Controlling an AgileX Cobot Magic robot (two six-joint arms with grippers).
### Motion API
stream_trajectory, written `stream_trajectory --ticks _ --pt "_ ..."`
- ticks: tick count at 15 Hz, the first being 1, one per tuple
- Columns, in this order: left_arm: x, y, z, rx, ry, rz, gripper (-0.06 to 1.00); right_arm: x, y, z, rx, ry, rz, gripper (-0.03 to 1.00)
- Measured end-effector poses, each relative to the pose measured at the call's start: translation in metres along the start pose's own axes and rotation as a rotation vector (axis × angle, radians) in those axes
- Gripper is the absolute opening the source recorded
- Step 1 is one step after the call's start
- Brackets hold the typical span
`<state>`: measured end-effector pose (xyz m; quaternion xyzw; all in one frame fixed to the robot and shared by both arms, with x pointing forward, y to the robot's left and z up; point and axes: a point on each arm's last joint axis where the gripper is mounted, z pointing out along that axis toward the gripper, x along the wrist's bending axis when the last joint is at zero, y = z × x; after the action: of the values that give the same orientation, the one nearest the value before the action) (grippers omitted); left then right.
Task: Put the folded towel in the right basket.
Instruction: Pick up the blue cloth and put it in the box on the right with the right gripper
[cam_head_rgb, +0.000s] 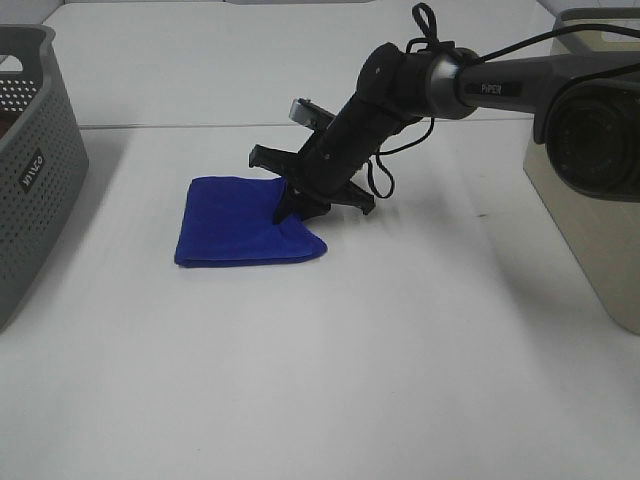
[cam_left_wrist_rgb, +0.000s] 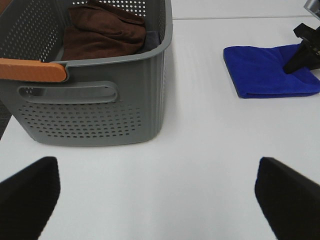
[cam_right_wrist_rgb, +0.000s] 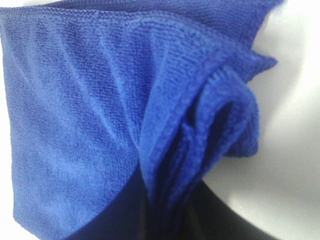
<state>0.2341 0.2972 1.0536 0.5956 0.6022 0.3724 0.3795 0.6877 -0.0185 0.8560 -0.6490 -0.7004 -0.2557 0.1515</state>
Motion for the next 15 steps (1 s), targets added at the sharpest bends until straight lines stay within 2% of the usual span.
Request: stream_trajectory --ticks 3,4,5,6,7,9,11,15 --pt "0.000 0.000 0.000 0.000 0.000 0.000 0.99 0.005 0.007 -0.016 0.035 0.012 -0.034 0.11" --pt "0.000 0.000 0.000 0.000 0.000 0.000 0.99 0.022 0.027 -0.067 0.007 0.052 -0.098 0.11" --pt "0.000 0.000 0.000 0.000 0.000 0.000 0.99 0.022 0.027 -0.067 0.007 0.052 -0.098 0.11" --pt "0.000 0.000 0.000 0.000 0.000 0.000 0.99 0.035 0.055 -0.144 -0.125 0.098 -0.164 0.11" --pt "0.000 0.000 0.000 0.000 0.000 0.000 0.99 0.034 0.065 -0.182 -0.182 0.105 -0.182 0.11" --pt "0.000 0.000 0.000 0.000 0.000 0.000 0.99 0.018 0.080 -0.254 -0.338 0.079 -0.180 0.11" --pt "0.000 0.000 0.000 0.000 0.000 0.000 0.99 -0.014 0.085 -0.319 -0.463 0.024 -0.134 0.11" --pt "0.000 0.000 0.000 0.000 0.000 0.000 0.99 -0.075 0.059 -0.450 -0.708 -0.161 -0.026 0.11"
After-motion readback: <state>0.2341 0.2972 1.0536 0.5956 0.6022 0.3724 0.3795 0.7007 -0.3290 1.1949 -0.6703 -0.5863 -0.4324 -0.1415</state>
